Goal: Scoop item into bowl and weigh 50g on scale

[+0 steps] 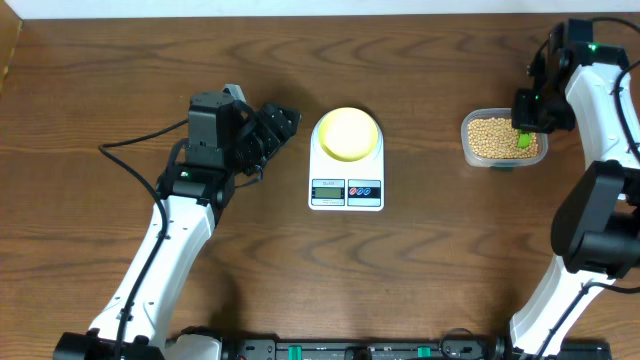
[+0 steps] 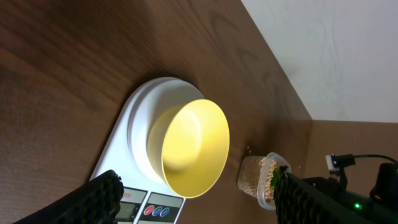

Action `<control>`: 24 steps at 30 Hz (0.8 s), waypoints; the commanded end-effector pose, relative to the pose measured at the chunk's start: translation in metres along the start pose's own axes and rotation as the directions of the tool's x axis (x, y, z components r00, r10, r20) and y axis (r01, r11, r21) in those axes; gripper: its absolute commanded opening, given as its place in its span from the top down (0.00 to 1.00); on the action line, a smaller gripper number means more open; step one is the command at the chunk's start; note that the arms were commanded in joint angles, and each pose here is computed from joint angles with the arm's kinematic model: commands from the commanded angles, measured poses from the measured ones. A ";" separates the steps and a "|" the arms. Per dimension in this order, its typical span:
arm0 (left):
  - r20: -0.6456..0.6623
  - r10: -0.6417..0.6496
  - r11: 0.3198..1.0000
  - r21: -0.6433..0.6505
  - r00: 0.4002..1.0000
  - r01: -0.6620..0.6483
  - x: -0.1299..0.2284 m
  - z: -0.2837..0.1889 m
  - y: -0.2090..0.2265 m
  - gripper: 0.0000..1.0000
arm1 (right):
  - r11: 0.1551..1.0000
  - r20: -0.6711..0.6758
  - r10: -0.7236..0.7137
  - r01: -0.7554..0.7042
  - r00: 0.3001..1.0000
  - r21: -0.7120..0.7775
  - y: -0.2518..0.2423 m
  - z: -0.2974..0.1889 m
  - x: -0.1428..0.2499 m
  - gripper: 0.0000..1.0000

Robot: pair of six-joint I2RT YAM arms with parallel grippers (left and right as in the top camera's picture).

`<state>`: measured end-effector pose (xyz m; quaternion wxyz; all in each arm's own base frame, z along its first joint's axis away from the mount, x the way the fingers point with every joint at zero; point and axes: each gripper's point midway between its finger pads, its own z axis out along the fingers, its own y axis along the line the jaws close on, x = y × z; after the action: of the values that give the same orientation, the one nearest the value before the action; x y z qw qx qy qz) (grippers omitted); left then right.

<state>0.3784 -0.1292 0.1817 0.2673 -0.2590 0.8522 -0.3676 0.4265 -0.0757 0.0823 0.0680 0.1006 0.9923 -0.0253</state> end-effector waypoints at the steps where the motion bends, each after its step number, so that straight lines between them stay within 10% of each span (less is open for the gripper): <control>1: 0.025 0.029 1.000 -0.011 0.999 -0.029 -0.005 -0.002 -0.001 0.21 | 1.000 -0.045 0.000 0.001 0.999 0.024 -0.006 0.019 0.010 0.97; 24: 0.026 0.038 0.999 -0.016 0.999 -0.038 -0.005 -0.002 0.000 0.20 | 0.997 -0.029 -0.020 0.017 0.999 -0.079 0.011 -0.010 0.004 0.99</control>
<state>0.3789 -0.1256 0.1794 0.2729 -0.2587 0.8554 -0.3561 0.4182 -0.0646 0.0868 0.0488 0.0952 0.9943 0.0039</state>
